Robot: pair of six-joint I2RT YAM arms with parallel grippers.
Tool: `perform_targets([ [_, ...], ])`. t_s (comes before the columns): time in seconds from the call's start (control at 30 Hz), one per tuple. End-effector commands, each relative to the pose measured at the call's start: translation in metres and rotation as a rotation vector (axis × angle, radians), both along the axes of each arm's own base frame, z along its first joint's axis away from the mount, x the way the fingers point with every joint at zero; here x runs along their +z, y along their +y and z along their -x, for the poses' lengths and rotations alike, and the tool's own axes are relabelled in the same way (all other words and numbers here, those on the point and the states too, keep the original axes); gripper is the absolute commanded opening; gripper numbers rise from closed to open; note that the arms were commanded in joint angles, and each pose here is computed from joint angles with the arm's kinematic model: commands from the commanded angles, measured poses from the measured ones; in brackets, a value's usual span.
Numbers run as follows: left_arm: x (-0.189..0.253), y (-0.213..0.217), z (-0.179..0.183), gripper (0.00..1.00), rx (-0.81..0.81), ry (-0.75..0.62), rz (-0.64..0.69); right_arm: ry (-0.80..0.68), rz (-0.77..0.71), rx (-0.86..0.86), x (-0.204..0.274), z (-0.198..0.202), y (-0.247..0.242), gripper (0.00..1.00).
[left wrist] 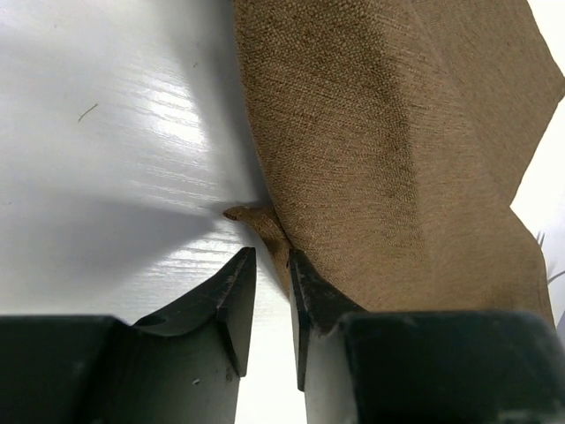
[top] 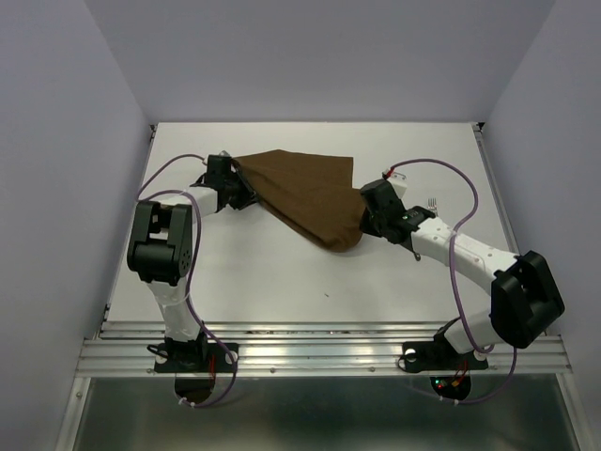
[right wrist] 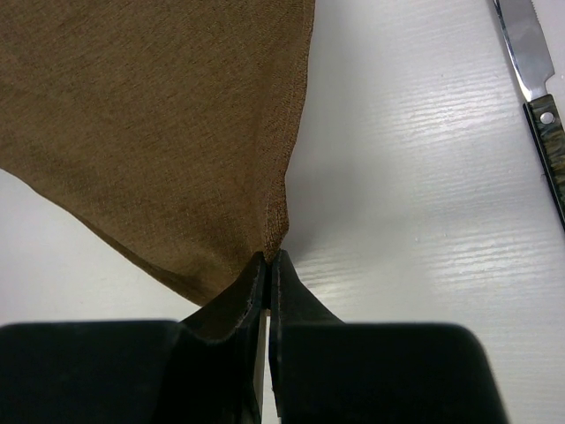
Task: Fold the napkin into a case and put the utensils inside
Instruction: Flatten out the crumpled napkin at the center of the board.
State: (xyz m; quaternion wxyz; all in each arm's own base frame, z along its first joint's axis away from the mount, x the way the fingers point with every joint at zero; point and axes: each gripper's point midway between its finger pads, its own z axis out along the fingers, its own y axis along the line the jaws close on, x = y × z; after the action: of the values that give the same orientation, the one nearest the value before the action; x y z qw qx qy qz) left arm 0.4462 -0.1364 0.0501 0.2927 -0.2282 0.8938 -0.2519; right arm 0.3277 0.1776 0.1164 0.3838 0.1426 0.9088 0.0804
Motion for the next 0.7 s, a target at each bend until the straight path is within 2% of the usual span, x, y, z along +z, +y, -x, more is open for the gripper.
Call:
perform_targets([
  [0.0,0.004,0.000,-0.005,0.32,0.008,-0.028,-0.009,-0.043,-0.020,-0.008,0.017,-0.010,0.006,0.01],
  [0.47,-0.015,-0.004,-0.011,0.34,-0.008,0.001,-0.006,-0.039,-0.016,-0.007,0.015,-0.013,0.008,0.01],
  [0.67,-0.016,-0.006,-0.014,0.43,-0.016,-0.001,-0.005,-0.036,-0.008,-0.007,0.013,-0.013,0.008,0.01],
])
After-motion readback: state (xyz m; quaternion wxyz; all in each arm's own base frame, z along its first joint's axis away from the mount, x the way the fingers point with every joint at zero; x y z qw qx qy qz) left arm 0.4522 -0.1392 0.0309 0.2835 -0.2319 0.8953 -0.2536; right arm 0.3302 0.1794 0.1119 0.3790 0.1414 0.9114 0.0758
